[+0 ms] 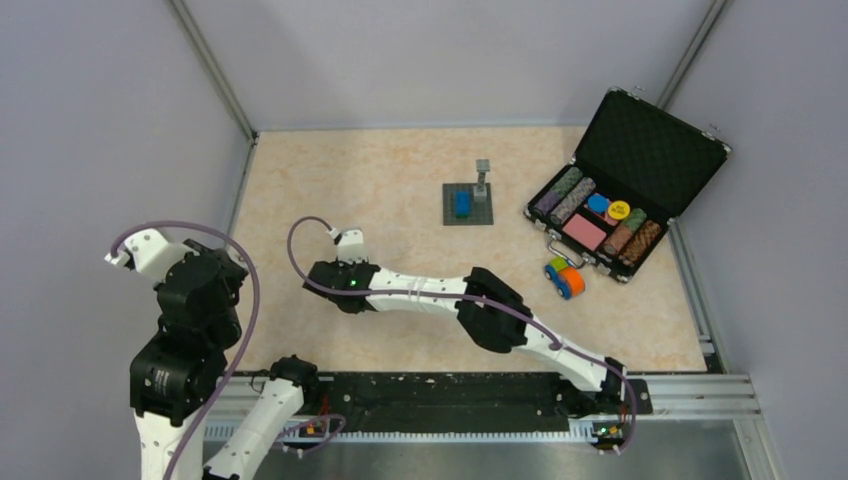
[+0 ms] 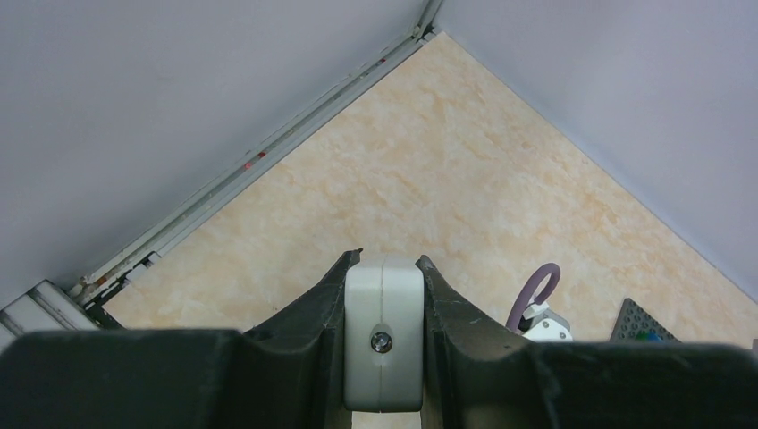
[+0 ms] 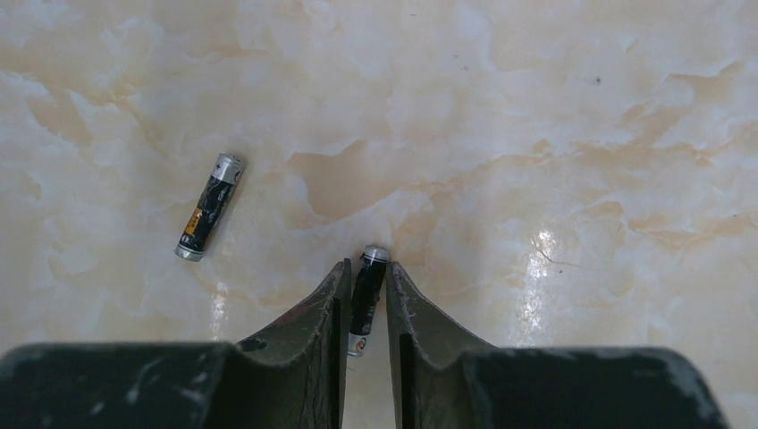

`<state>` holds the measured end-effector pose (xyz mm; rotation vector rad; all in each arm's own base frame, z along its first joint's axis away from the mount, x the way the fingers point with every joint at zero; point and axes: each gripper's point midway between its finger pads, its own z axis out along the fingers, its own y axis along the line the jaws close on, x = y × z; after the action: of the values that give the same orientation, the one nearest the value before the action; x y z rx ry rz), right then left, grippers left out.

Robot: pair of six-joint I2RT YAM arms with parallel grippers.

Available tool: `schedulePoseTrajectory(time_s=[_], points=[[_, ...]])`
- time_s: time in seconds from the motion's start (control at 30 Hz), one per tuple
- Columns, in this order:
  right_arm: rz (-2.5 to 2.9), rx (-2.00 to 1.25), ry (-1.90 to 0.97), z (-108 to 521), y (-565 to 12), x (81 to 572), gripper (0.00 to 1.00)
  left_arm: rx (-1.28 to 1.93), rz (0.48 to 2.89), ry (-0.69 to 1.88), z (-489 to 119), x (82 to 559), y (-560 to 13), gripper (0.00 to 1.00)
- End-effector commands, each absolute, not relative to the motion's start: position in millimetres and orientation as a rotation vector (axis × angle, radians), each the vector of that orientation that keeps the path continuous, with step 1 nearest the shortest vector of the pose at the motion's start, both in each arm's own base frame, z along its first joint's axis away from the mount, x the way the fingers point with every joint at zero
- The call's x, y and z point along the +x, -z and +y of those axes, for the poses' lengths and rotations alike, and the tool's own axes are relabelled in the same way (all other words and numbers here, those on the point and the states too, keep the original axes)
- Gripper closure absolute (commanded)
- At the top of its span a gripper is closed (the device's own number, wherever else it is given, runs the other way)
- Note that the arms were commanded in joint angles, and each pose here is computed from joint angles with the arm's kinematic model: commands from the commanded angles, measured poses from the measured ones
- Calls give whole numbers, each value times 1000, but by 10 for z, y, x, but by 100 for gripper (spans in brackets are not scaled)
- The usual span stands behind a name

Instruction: Load the batteries into the remote control

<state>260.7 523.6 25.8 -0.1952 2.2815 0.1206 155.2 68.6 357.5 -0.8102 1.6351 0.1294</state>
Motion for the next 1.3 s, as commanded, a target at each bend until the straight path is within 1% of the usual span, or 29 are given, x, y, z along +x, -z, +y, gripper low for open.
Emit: schedulePoseTrajectory(time_s=[0.0,0.03,0.1,0.13,0.3,0.4,0.53,0.63,0.7,0.8,0.97,1.1,1.27], points=[[2331,-327,45,4926,-15,2420,82,-817,1579,-85,680,1546,-3733,100],[2332,-333,55,4887,-16,2414,86,-812,1585,-75,661,1557,-3723,100],[2332,-358,54,4851,-46,2402,97,-798,1606,-52,607,1589,-3682,100],[2332,-369,49,4838,-49,2389,100,-790,1617,-38,577,1606,-3660,100],[2324,-403,-20,4686,-234,2312,100,-764,1692,5,444,1679,-3458,100],[2309,-392,-128,4531,-567,2275,100,-718,1743,77,279,1774,-3341,100],[2310,-369,-266,4190,-925,2227,100,-574,1822,273,-145,1979,-3196,100],[2287,-363,-344,3888,-1160,2189,100,-351,1850,497,-620,2084,-3190,100],[2267,-360,-381,3677,-1305,2157,100,-173,1852,657,-954,2073,-3223,100],[2214,-329,-478,3452,-1571,2133,100,40,1830,802,-1266,2010,-3302,100],[2057,-318,-647,3266,-2290,2125,100,281,1775,938,-1559,1930,-3465,100],[1897,-404,-801,3209,-2878,1990,100,422,1806,1154,-1843,1849,-3447,100],[1773,-543,-937,3200,-3322,1761,100,523,1809,1383,-2057,1794,-3400,100]])
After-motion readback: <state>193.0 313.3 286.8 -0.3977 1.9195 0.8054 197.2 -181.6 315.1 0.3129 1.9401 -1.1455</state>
